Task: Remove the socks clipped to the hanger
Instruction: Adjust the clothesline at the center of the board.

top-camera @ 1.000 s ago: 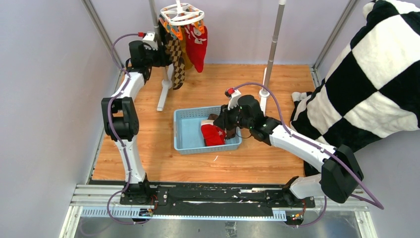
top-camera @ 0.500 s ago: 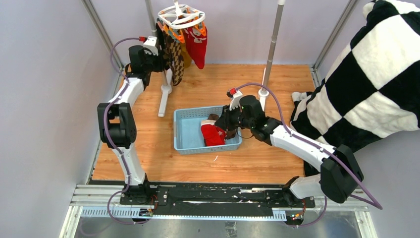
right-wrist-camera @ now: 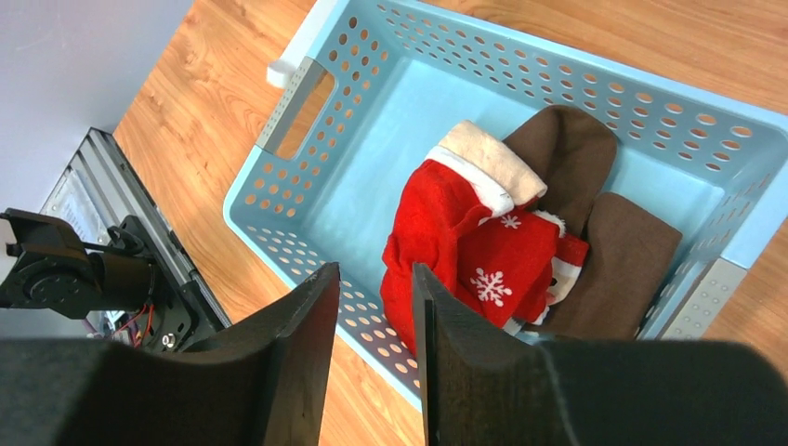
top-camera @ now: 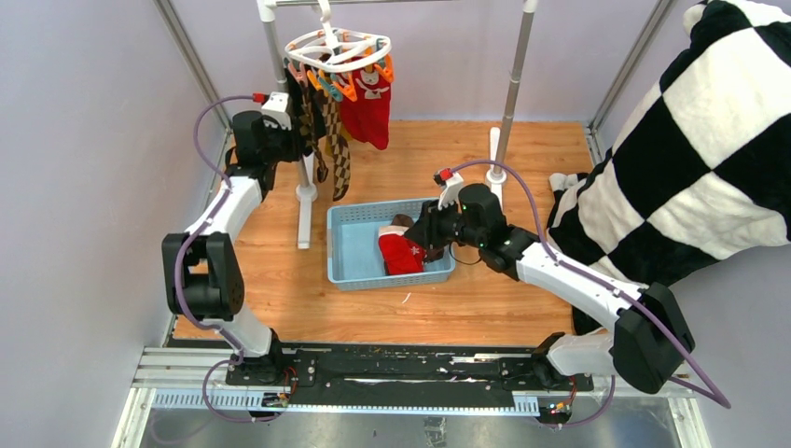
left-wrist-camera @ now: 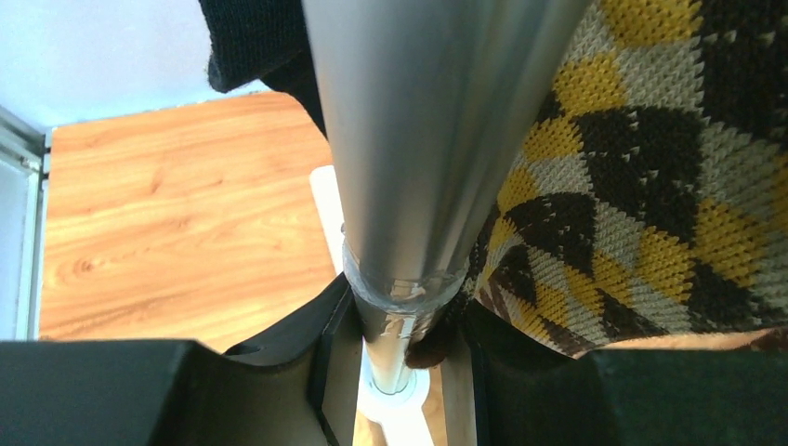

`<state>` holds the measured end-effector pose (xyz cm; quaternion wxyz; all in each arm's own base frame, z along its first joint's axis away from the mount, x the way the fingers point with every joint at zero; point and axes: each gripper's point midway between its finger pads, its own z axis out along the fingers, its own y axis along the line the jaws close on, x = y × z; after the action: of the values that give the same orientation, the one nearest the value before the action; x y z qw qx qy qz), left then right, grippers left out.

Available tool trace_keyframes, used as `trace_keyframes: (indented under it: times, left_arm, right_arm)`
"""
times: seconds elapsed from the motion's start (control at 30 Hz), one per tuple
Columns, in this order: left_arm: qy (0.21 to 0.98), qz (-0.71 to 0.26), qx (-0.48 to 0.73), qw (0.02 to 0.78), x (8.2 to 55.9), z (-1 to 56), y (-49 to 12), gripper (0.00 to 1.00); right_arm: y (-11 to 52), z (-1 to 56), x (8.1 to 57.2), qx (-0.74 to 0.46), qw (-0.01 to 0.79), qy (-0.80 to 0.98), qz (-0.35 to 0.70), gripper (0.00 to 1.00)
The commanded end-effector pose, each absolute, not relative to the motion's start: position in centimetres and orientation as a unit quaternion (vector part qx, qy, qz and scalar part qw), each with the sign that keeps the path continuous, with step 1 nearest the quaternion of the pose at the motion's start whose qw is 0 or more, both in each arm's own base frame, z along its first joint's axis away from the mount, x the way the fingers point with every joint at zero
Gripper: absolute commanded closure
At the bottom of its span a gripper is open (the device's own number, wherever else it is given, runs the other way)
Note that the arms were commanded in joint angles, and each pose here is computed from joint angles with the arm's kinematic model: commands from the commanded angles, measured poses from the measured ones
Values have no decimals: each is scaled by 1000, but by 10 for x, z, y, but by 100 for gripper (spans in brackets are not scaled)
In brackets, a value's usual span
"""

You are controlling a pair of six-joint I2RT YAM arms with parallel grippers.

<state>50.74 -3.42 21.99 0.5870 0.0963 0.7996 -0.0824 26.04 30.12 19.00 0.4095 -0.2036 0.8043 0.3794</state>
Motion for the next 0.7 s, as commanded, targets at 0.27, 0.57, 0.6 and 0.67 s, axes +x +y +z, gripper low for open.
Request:
trace_keyframes:
  times: [0.27,0.57,0.6,0.67]
  left_arm:
    - [845,-58,62,529,457,224,-22,1]
    - [859,-95,68,499,394,241,-30,0]
    - [859,-103,70,496,384,245,-31,0]
    - [863,-118,74,486,365,250,-35,0]
  right_arm:
    - [329,245,266,-229,496,748,377,35]
    - [386,316,287,-276,586,666,370,21]
    - [393,324,292,-278,601,652,370,21]
    - [408,338,300,-280,635,620,366,20]
